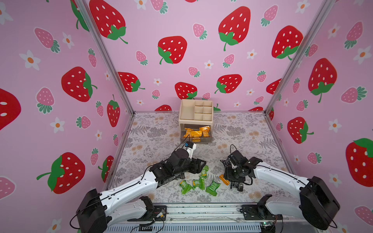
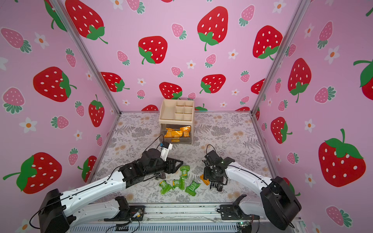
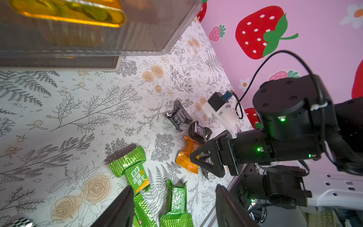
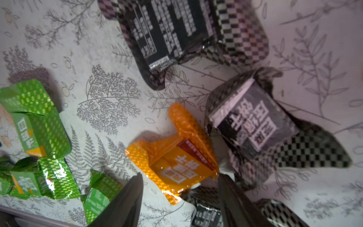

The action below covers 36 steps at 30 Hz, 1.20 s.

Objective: Place the cookies into the drawer by color
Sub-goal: Pick up the cookie at the center of the board.

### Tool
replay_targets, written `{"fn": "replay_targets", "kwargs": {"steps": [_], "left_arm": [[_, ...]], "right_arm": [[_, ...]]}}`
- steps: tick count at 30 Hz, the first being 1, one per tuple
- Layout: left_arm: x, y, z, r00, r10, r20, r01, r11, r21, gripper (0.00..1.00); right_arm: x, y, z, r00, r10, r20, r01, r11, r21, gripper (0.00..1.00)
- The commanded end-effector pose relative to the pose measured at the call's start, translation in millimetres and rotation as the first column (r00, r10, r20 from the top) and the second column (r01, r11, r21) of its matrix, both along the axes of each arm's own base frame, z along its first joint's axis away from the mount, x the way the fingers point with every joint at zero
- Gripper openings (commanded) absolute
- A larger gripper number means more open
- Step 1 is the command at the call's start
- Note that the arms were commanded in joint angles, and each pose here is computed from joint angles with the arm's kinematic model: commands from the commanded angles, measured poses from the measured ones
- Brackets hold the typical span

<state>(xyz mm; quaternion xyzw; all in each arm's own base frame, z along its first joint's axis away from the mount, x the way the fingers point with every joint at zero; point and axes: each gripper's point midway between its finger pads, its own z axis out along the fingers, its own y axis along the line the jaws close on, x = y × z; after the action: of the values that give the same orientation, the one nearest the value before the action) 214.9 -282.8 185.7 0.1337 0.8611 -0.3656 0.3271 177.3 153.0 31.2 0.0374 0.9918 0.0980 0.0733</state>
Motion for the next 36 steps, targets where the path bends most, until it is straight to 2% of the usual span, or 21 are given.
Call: {"fn": "replay_targets", "kwargs": {"steps": [1,10,15,21,26,30,36], "left_arm": [[0.7,-0.8,8.3,1.0,-0.005,0.03,0.005,1.0,-0.013,0.69],[4.1,6.6,2.2,0.999,0.026,0.037,-0.027,0.999,0.024,0.69],[7.5,16.0,-1.2,0.997,0.064,0.042,-0.066,0.997,0.047,0.69],[11.9,24.2,-3.7,0.995,0.089,0.035,-0.091,0.994,0.062,0.69],[13.6,27.6,-4.4,0.994,0.099,0.034,-0.101,0.993,0.063,0.69],[14.2,27.5,-2.6,0.994,0.099,0.036,-0.101,0.993,0.061,0.69],[13.5,27.2,-2.4,0.995,0.095,0.035,-0.097,0.993,0.063,0.69]], "right_arm": [[8.4,13.3,-1.6,0.999,0.052,-0.003,-0.052,0.998,0.023,0.66],[34.0,43.7,-8.6,0.992,0.123,-0.035,-0.122,0.992,0.03,0.66],[40.4,42.7,-8.7,0.991,0.127,-0.036,-0.129,0.99,-0.055,0.67],[33.5,23.9,-8.2,0.994,0.105,-0.026,-0.108,0.973,-0.205,0.58],[26.5,21.0,-5.0,0.994,0.11,-0.021,-0.112,0.967,-0.228,0.53],[22.5,18.0,-2.1,0.993,0.114,-0.022,-0.116,0.961,-0.251,0.63],[13.4,18.6,-1.4,0.994,0.108,-0.019,-0.11,0.971,-0.211,0.62]]}}
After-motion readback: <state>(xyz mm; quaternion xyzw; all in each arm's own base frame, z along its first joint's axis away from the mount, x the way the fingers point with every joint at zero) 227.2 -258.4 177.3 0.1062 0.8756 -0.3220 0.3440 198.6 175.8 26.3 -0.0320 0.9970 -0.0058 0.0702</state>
